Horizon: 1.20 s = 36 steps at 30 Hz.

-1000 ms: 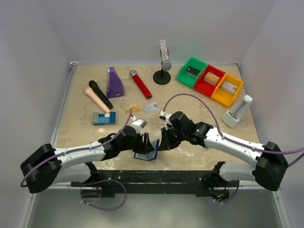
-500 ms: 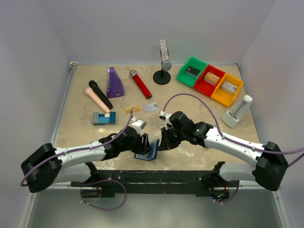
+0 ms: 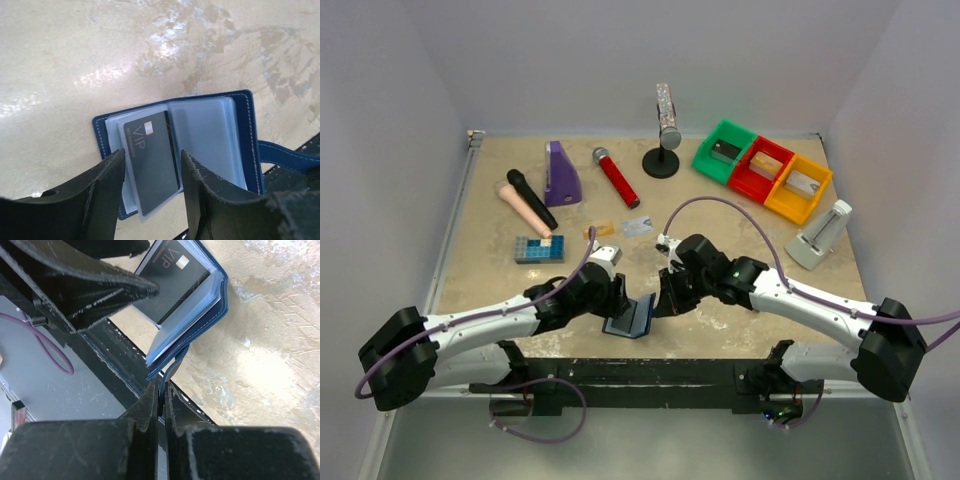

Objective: Take the credit cards out of the card holder
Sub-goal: Remove the credit card from the card holder.

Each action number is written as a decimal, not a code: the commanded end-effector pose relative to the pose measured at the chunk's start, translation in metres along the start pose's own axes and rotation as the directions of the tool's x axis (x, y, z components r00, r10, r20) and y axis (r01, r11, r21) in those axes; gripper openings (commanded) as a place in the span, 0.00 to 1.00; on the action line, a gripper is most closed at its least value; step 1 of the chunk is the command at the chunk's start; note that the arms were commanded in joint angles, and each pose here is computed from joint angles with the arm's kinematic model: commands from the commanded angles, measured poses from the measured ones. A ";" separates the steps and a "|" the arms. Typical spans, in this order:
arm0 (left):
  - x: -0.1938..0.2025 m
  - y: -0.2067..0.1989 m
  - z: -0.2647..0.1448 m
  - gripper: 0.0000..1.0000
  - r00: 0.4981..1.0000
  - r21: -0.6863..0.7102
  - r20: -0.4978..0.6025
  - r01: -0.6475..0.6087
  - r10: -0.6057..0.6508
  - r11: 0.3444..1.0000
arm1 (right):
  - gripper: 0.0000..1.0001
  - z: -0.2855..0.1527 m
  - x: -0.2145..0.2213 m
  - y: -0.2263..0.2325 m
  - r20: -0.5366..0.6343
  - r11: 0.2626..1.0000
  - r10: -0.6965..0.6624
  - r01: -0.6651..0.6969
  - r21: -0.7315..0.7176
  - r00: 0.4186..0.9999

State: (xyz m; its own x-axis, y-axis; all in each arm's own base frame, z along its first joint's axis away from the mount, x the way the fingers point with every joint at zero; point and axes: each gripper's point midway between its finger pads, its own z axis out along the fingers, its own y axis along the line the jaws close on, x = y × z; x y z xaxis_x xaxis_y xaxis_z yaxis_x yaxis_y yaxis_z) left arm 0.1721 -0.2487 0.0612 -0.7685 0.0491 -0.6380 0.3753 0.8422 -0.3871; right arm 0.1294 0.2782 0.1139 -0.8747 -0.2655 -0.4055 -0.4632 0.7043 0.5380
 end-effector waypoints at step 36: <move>-0.025 -0.027 -0.008 0.28 0.982 0.175 0.135 0.105 -0.130 0.979 | 0.24 0.025 -0.027 0.020 0.088 0.992 0.060 -0.050 -0.113 0.994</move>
State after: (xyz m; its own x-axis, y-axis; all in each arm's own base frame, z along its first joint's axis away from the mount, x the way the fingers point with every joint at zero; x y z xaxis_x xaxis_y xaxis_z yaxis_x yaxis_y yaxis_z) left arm 0.1726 -0.2598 0.0877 -0.7379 -0.1016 -0.6673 0.3716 0.7641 -0.5273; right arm 0.1487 0.2904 0.1224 -0.8586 -0.1991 -0.4724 -0.4603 0.7049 0.5397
